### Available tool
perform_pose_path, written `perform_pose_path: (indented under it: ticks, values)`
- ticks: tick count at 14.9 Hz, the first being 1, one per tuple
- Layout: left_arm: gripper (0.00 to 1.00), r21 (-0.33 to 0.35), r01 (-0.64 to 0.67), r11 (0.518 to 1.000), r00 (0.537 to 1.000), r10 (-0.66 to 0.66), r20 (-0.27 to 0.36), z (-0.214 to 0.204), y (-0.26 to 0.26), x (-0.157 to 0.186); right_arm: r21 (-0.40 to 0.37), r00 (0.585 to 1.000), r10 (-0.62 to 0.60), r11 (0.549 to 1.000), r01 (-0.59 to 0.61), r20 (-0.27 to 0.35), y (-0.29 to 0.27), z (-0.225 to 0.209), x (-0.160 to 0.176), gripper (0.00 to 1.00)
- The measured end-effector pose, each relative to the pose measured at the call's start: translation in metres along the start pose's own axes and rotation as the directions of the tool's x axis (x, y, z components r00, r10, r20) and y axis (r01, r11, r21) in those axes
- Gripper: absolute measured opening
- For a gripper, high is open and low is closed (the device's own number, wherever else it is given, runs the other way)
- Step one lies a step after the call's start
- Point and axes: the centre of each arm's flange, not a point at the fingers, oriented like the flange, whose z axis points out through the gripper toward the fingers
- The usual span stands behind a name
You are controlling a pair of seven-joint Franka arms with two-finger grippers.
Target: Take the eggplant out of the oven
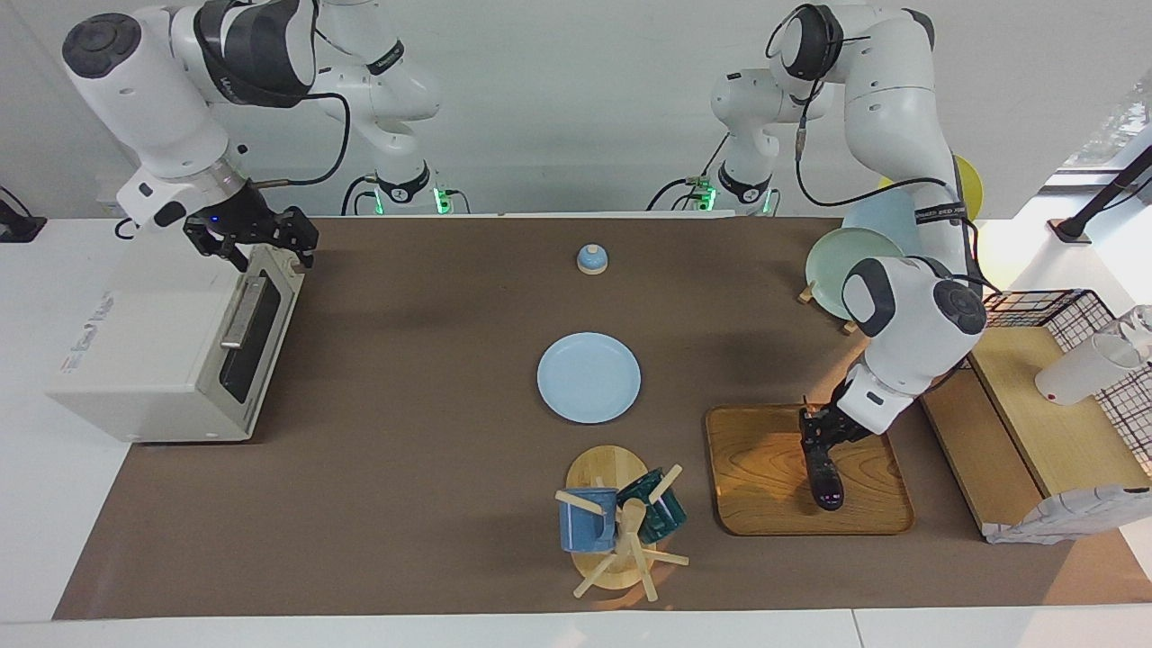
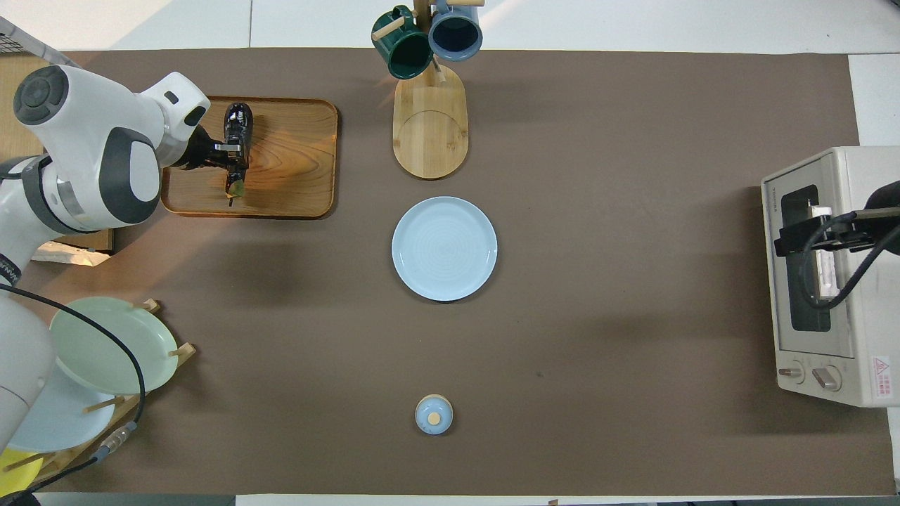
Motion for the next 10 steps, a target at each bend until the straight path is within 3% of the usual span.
perform_pose_path:
  ticks: [7, 10]
  values:
    - [1.0, 0.003, -0.006, 1.0, 1.0, 0.006, -0.002, -0.022, -0.001, 0.004, -0.001, 0.999, -0.006, 1.0, 0.007, 0.043, -0.004, 0.0, 0.018, 1.0]
    - [1.0, 0.006, -0.005, 1.0, 1.0, 0.005, 0.011, -0.079, -0.001, 0.0, -0.001, 0.999, -0.004, 1.0, 0.004, 0.044, -0.003, 0.0, 0.018, 1.0]
